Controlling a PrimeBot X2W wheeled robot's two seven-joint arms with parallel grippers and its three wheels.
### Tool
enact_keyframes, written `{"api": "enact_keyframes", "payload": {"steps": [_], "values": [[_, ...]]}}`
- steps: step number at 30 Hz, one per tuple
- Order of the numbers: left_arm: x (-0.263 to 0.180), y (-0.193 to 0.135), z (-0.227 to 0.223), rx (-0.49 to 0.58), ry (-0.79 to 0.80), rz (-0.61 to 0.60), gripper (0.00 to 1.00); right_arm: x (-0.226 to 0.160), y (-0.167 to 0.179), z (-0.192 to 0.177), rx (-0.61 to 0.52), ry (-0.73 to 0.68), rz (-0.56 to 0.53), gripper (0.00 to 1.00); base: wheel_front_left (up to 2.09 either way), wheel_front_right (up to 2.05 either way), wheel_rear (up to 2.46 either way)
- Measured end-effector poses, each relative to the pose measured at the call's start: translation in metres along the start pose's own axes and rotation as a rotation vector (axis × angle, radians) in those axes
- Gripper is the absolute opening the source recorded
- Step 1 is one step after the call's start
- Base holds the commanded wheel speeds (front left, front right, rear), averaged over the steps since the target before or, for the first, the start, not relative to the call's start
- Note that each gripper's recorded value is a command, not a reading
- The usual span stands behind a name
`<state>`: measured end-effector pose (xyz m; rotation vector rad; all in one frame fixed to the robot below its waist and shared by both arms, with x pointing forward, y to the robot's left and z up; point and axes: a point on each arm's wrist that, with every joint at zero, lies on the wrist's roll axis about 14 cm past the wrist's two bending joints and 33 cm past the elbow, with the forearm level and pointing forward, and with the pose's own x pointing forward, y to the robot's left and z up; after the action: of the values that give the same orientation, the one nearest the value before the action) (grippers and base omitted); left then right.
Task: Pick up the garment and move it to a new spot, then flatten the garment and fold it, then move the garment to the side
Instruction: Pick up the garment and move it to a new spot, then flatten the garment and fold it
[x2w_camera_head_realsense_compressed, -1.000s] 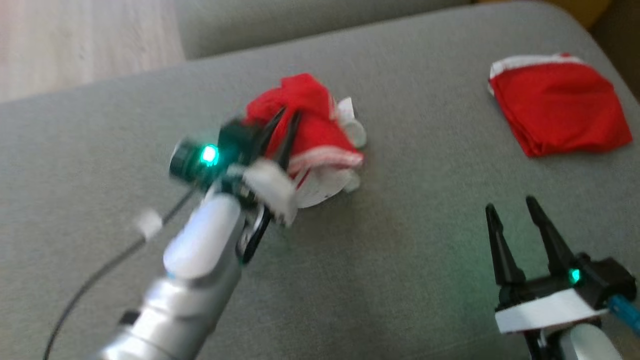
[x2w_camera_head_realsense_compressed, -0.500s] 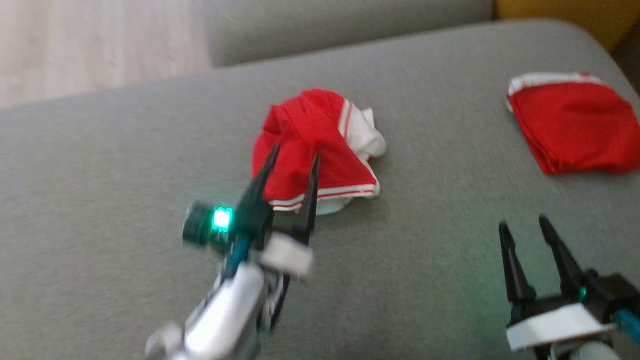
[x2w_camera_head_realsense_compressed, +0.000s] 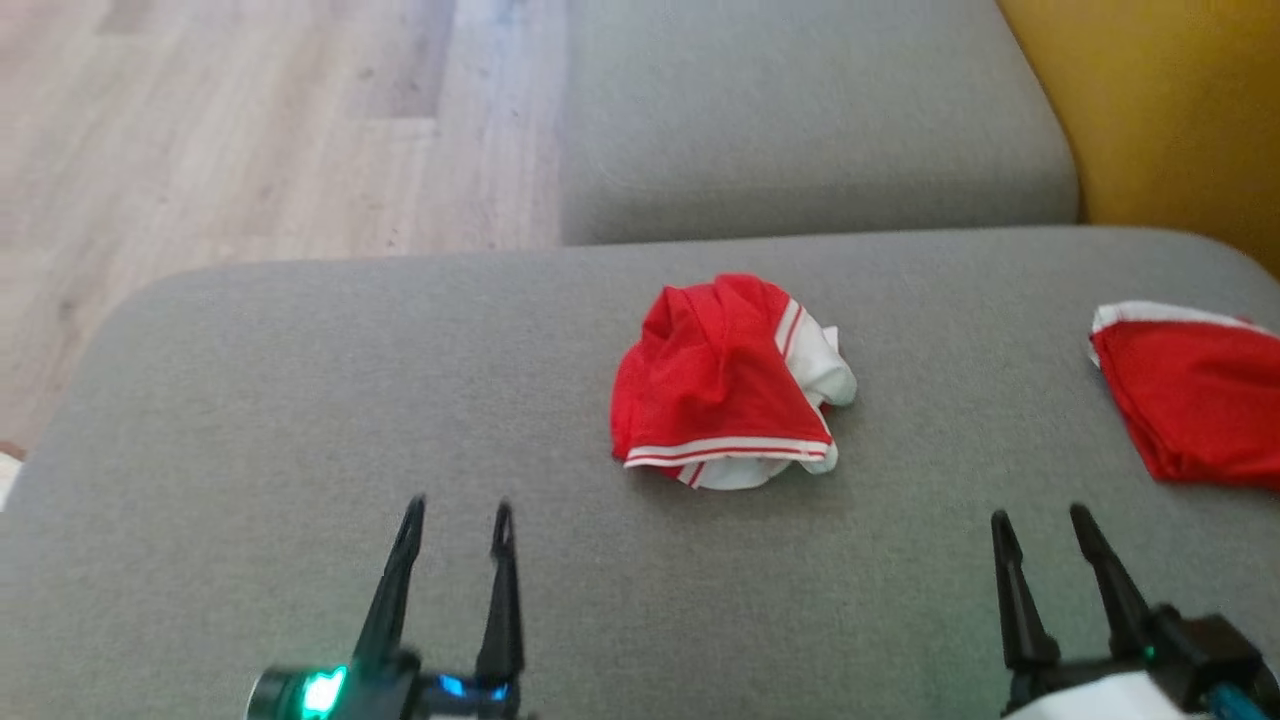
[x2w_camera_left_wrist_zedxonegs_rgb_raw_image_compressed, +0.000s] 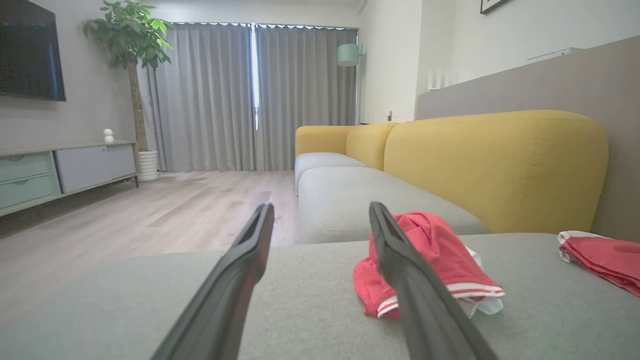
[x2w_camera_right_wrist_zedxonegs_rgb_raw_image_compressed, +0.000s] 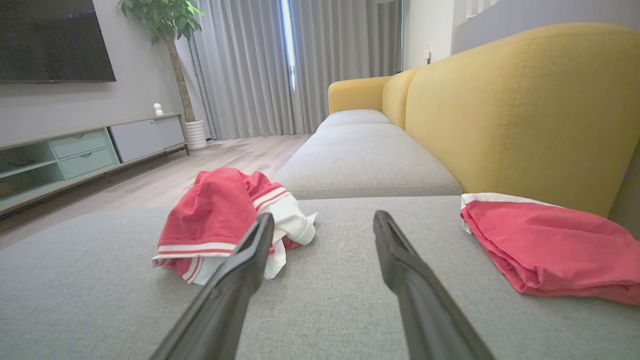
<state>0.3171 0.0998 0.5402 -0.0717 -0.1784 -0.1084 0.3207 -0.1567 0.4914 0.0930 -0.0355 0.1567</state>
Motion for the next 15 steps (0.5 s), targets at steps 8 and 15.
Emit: {"api": "enact_keyframes", "payload": {"steps": [8, 15], "values": [[-0.055, 0.027, -0.013, 0.049, 0.05, 0.071, 1.0, -0.017, 0.013, -0.008, -0.033, 0.023, 0.031, 1.0, 0.0, 0.0, 0.0], [-0.062, 0.033, -0.01, 0.048, 0.037, 0.091, 1.0, -0.018, 0.021, -0.007, -0.036, 0.017, 0.051, 1.0, 0.0, 0.0, 0.0]]}}
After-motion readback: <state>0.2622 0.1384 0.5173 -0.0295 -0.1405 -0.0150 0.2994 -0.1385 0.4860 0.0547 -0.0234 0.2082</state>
